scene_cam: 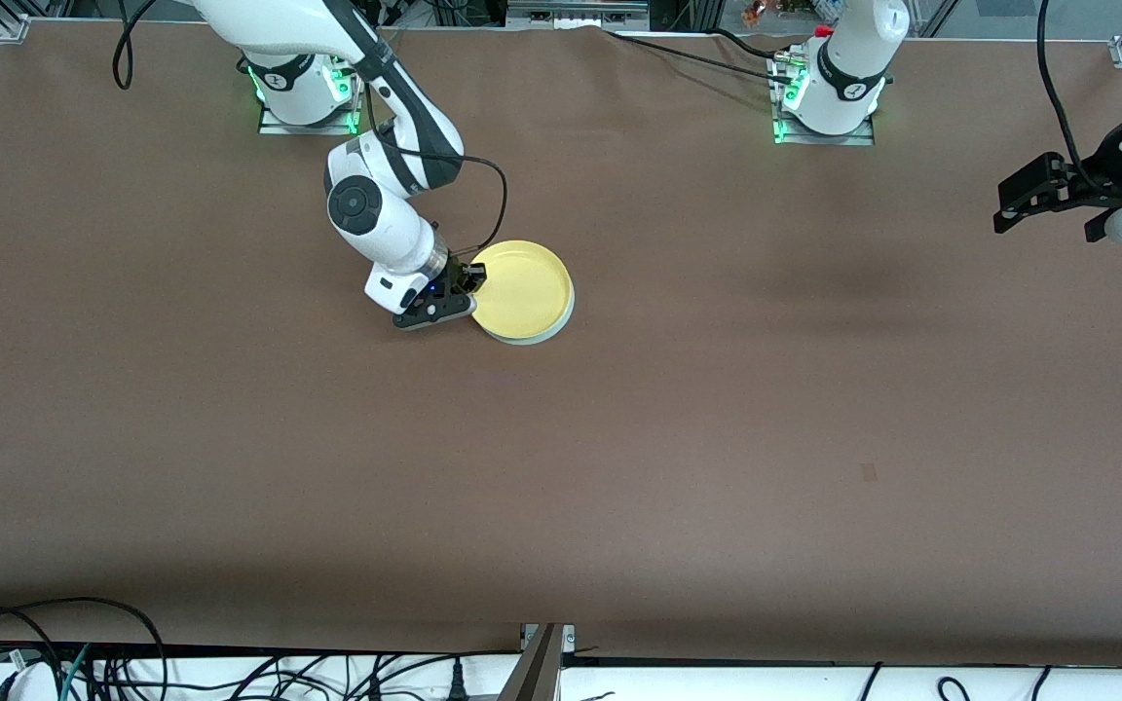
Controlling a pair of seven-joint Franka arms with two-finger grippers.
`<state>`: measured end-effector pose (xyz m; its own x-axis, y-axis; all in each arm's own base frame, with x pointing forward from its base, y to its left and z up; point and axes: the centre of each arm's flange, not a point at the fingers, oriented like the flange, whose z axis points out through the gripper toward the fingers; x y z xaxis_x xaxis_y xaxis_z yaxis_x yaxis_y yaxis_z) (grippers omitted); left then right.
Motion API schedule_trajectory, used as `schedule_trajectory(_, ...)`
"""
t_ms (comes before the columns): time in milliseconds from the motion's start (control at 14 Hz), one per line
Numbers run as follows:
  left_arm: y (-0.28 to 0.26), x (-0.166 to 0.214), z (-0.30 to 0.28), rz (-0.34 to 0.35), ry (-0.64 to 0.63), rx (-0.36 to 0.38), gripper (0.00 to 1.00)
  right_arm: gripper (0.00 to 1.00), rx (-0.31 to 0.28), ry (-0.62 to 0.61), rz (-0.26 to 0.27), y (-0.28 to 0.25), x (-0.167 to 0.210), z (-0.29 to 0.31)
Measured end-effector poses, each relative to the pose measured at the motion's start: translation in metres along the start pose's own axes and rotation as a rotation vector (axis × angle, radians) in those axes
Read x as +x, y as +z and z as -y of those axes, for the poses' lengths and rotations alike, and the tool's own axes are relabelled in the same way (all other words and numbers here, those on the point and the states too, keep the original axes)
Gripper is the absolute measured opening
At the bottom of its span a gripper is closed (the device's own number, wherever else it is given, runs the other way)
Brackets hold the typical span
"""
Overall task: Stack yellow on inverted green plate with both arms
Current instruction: 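Lower the yellow plate onto the inverted green plate, open the right gripper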
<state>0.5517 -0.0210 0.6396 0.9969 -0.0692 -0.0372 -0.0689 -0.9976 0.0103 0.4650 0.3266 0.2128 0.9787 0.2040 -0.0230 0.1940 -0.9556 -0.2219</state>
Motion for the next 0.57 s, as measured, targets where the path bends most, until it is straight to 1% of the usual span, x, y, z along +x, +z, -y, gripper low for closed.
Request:
schedule_trajectory(72,0.000,0.000,0.000,-0.001,0.000,0.000,1.00,0.03,0.000,-0.001,0.000,0.000,0.000,0.001)
schedule_trajectory(143,-0.001,0.000,0.000,-0.001,0.000,0.000,1.00,0.10,0.001,-0.002,0.001,0.000,-0.001,0.001)
schedule_trajectory(215,-0.001,0.000,0.000,-0.002,0.000,0.000,1.00,0.19,0.001,-0.002,0.002,0.000,-0.001,0.001)
schedule_trajectory(430,-0.001,0.000,0.000,-0.002,0.000,0.000,1.00,0.50,0.003,-0.007,0.000,-0.010,0.000,0.004)
schedule_trajectory(573,-0.001,0.000,0.000,-0.002,0.000,0.000,1.00,0.69,-0.001,0.004,0.018,-0.042,0.005,-0.001)
